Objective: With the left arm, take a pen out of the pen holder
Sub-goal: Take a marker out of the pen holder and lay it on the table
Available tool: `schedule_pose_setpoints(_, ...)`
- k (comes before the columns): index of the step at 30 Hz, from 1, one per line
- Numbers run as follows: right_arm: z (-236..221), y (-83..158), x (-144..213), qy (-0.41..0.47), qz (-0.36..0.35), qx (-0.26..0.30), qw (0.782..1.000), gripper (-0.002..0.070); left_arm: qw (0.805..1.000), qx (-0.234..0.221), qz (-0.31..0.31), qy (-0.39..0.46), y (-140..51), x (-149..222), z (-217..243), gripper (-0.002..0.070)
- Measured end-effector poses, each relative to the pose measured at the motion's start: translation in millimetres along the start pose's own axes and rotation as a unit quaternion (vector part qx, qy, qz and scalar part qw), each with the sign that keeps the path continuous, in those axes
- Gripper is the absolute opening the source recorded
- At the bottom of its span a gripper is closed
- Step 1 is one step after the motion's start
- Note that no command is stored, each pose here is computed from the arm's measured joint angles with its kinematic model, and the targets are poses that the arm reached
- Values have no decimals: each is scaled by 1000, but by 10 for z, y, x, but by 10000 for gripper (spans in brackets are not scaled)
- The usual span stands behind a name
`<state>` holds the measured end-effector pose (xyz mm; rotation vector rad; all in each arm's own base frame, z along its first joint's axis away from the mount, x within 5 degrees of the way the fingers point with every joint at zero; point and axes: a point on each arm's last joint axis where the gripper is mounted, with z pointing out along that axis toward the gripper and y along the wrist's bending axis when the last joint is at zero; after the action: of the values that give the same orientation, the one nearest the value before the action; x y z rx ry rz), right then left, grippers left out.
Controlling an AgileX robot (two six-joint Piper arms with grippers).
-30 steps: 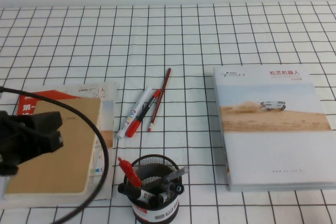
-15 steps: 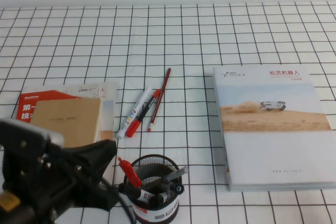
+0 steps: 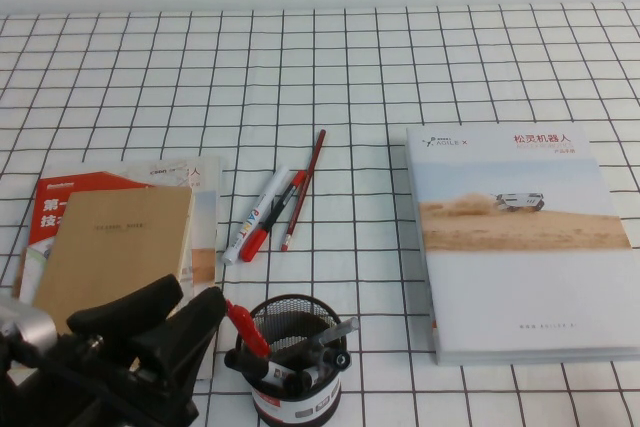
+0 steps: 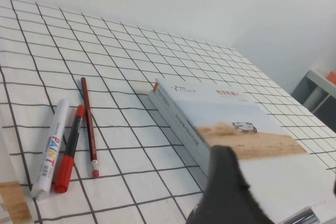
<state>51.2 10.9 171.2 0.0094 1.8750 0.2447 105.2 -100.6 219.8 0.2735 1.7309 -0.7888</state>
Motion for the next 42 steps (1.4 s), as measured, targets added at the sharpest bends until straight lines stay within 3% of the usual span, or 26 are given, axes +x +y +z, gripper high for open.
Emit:
schedule_pose_setpoints(3,0,0,0,0,0,0,1000,-15,1000,1,1,-3,-2,-7,0,433)
schedule_pose_setpoints(8,0,0,0,0,0,0,1000,-15,1000,-5,5,-2,9,15,41,474)
schedule_pose_setpoints(25,0,0,0,0,0,0,1000,-15,998,-44,36,36,93,242,294,478)
schedule_pose_setpoints(38,0,0,0,0,0,0,1000,-15,997,-48,15,51,100,312,372,477)
schedule_pose_setpoints(42,0,0,0,0,0,0,1000,-15,998,-47,9,49,99,316,382,439)
